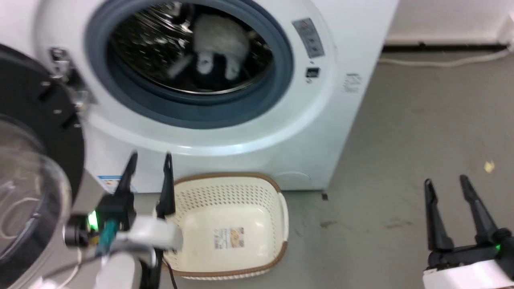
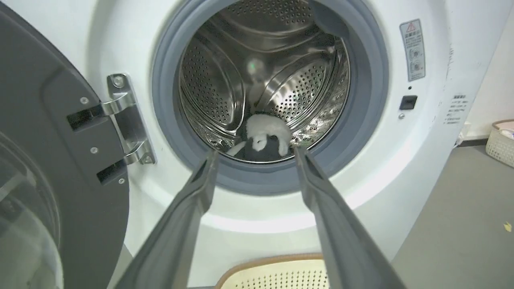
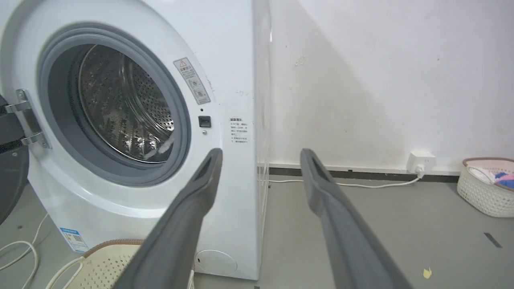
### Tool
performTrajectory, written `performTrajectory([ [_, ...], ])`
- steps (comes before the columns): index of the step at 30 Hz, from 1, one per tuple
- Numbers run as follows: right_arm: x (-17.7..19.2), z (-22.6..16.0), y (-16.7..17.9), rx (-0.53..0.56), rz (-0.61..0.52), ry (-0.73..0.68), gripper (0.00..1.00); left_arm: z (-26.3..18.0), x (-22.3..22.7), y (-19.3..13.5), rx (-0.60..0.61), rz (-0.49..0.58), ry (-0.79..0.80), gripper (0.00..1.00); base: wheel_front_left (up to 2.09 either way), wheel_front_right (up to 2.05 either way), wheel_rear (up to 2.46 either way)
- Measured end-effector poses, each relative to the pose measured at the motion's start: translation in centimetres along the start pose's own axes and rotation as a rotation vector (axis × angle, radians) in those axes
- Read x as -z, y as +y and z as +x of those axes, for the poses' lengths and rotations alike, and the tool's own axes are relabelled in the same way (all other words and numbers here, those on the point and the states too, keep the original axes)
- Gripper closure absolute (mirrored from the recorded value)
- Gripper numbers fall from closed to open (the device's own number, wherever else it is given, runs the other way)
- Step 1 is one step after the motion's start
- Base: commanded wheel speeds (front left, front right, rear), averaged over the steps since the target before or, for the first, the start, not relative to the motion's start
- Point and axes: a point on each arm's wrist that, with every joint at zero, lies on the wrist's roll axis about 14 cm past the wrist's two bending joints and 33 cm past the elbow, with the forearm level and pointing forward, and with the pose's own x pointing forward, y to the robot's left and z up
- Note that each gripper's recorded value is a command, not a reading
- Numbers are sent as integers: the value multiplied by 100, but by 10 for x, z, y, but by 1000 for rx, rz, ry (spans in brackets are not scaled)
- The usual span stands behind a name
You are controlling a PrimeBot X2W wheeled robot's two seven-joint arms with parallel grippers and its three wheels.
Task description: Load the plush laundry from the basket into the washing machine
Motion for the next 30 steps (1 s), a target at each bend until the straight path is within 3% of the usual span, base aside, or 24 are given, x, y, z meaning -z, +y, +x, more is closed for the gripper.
performTrajectory([
  [4, -4, 0, 18, -55, 12, -15, 0, -32, -2, 8, -63, -53, 2, 0, 0, 0, 0],
  [15, 0, -10, 45, -139, 34, 5, 0, -85, 11, 6, -112, -60, 62, 0, 0, 0, 0],
  [27, 5, -7, 51, -161, 24, 18, 0, -90, 13, 18, -168, -83, 66, 0, 0, 0, 0],
  [28, 6, -7, 52, -161, 24, 20, 100, -90, 13, 19, -169, -83, 67, 100, 0, 0, 0],
  [30, 6, -7, 52, -161, 25, 20, 100, -90, 14, 19, -170, -83, 69, 100, 0, 0, 0],
])
